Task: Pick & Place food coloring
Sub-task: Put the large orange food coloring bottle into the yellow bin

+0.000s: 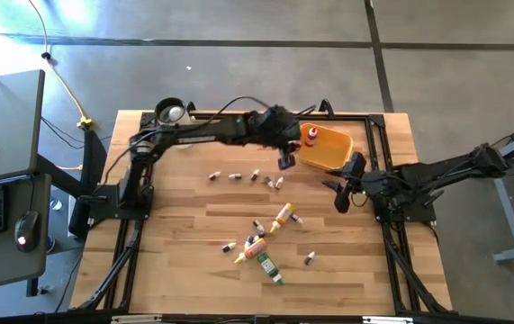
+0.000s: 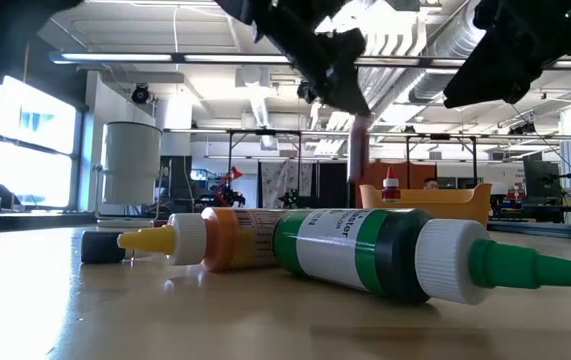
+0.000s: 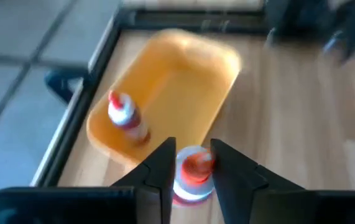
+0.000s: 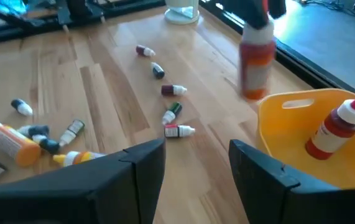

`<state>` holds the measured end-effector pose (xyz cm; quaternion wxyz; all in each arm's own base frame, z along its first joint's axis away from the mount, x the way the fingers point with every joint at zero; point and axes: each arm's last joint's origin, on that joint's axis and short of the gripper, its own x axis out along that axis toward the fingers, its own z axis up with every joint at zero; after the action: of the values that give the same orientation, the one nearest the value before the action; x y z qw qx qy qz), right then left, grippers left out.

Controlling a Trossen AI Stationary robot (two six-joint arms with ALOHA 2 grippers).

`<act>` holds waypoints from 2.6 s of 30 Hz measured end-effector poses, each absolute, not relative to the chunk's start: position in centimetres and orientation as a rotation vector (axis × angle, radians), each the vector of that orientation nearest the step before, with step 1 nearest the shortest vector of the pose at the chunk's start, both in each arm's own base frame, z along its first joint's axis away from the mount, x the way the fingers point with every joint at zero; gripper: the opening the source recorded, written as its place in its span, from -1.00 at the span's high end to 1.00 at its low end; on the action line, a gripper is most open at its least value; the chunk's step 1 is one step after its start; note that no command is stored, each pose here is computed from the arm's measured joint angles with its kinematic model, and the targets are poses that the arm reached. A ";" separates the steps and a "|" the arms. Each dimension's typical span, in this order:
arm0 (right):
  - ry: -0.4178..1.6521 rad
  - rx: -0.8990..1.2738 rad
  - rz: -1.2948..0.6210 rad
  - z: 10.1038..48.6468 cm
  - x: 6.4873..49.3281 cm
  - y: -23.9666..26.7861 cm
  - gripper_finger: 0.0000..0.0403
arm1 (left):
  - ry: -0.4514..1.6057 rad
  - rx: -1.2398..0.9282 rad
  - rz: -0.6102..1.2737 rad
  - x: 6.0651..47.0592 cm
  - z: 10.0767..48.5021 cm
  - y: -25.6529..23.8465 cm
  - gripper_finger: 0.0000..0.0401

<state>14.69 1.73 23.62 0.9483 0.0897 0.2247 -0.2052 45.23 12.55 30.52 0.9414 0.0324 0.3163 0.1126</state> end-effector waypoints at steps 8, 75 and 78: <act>0.465 0.158 -0.414 23.6 14.8 1.7 0.15 | 0.691 0.035 0.229 47.7 28.6 15.2 0.74; 0.639 0.189 -0.442 21.3 15.8 2.0 0.15 | 1.270 0.169 0.179 42.4 17.0 18.5 0.41; 0.634 0.192 -0.441 21.4 15.8 2.1 0.15 | 1.272 0.168 0.179 42.3 17.0 18.5 0.43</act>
<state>15.83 2.06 21.36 0.9218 0.0932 0.3089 -0.2148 42.34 18.49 16.99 0.7973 0.0785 0.5926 0.0832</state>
